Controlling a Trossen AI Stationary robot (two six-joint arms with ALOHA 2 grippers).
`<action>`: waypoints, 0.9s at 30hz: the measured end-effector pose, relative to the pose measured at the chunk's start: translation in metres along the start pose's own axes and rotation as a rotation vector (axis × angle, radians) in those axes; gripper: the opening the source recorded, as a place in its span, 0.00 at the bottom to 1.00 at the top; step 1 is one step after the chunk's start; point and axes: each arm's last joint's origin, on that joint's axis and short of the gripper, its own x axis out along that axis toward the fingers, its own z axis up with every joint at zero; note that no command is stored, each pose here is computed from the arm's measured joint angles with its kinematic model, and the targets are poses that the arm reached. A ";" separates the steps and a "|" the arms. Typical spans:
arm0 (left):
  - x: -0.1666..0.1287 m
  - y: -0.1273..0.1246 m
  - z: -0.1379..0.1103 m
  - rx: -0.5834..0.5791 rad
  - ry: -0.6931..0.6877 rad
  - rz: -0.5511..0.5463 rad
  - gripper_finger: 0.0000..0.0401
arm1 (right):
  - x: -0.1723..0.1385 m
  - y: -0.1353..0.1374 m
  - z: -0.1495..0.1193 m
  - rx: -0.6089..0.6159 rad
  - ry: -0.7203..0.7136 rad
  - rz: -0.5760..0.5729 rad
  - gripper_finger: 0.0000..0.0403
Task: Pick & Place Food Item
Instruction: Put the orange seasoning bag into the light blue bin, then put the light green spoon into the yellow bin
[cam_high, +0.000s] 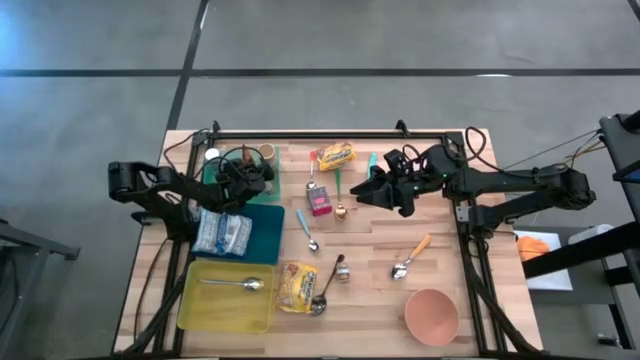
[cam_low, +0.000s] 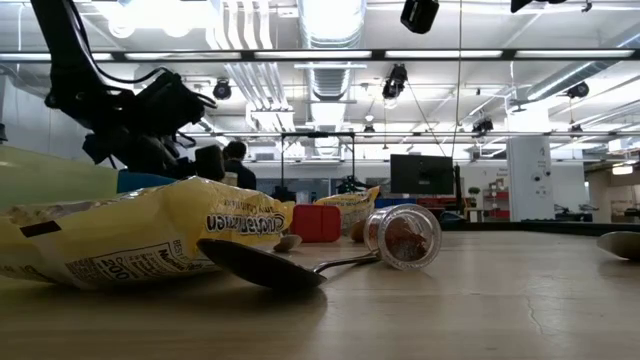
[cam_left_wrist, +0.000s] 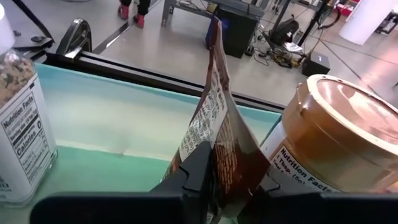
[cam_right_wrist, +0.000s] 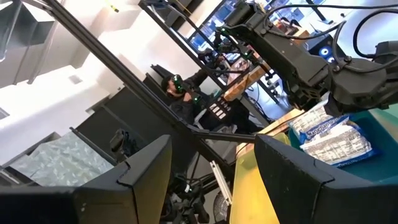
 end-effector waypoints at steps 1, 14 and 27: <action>0.000 0.000 0.000 0.005 -0.001 -0.001 0.16 | 0.000 0.000 0.000 0.000 0.000 0.000 0.57; -0.002 -0.001 0.004 -0.002 -0.005 -0.012 0.56 | 0.000 0.000 0.000 -0.005 0.001 0.000 0.57; -0.011 -0.005 0.025 -0.086 -0.027 -0.065 0.71 | 0.000 0.000 0.000 -0.016 0.001 -0.001 0.57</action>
